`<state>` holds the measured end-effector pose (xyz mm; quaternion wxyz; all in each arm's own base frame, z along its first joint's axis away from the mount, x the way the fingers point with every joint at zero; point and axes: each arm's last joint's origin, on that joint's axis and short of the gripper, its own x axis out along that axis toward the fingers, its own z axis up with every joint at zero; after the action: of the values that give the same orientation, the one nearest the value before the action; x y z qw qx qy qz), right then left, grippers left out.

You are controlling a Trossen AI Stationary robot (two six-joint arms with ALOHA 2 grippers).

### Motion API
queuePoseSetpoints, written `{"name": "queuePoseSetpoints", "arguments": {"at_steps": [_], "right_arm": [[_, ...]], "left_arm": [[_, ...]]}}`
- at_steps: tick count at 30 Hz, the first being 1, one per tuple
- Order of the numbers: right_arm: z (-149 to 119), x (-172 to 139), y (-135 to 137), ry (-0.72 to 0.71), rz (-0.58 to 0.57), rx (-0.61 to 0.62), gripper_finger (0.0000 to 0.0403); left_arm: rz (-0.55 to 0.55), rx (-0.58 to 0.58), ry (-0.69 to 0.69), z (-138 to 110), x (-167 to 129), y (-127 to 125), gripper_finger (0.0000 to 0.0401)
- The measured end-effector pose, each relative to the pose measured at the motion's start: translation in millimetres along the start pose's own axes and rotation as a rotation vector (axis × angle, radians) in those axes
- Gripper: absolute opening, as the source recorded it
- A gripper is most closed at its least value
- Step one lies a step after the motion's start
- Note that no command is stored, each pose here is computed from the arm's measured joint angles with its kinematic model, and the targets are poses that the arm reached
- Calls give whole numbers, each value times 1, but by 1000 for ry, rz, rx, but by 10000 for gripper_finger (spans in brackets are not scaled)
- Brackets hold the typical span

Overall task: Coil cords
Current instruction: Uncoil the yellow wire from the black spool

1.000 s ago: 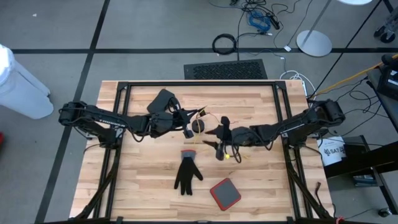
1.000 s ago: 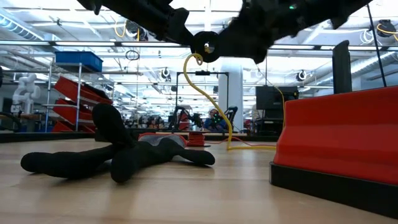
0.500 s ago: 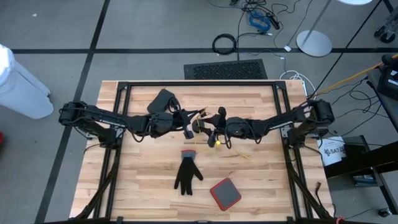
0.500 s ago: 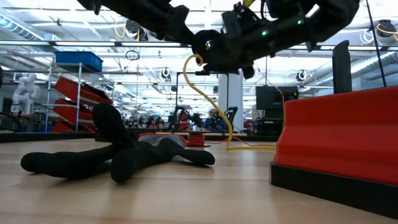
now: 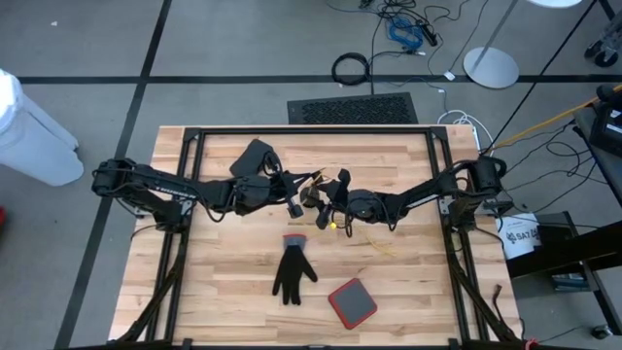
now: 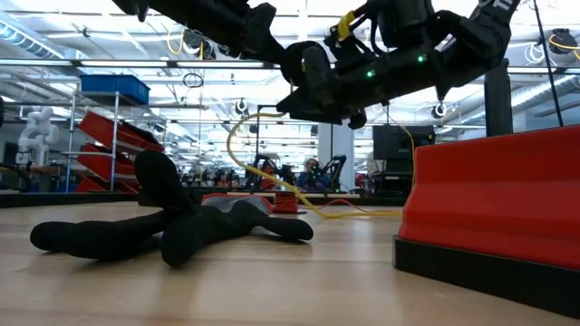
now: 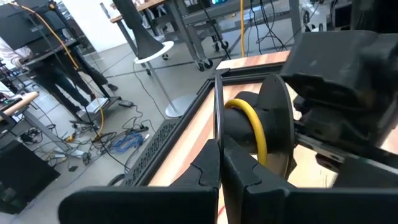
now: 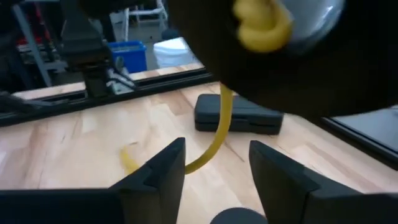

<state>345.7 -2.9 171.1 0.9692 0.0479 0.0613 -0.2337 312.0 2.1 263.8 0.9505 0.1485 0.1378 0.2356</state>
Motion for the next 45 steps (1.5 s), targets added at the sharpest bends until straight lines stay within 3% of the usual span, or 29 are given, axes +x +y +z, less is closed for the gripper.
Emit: {"name": "queuePoseSetpoints", "arguments": {"at_steps": [9,32,39,45], "right_arm": [[-4,-3,8,-2,-7,-42,10],[13,-22,38,-163,146,-65,1],[31,-44,42,-135,-83,-195,0],[37,-59,26,31,-199,-253,0]], "left_arm": [[1,-2,-3,0,0,0,0],[71,80,101,-10,1,3,0],[70,85,110,-10,0,2,0],[60,82,96,-9,-1,-1,0]]}}
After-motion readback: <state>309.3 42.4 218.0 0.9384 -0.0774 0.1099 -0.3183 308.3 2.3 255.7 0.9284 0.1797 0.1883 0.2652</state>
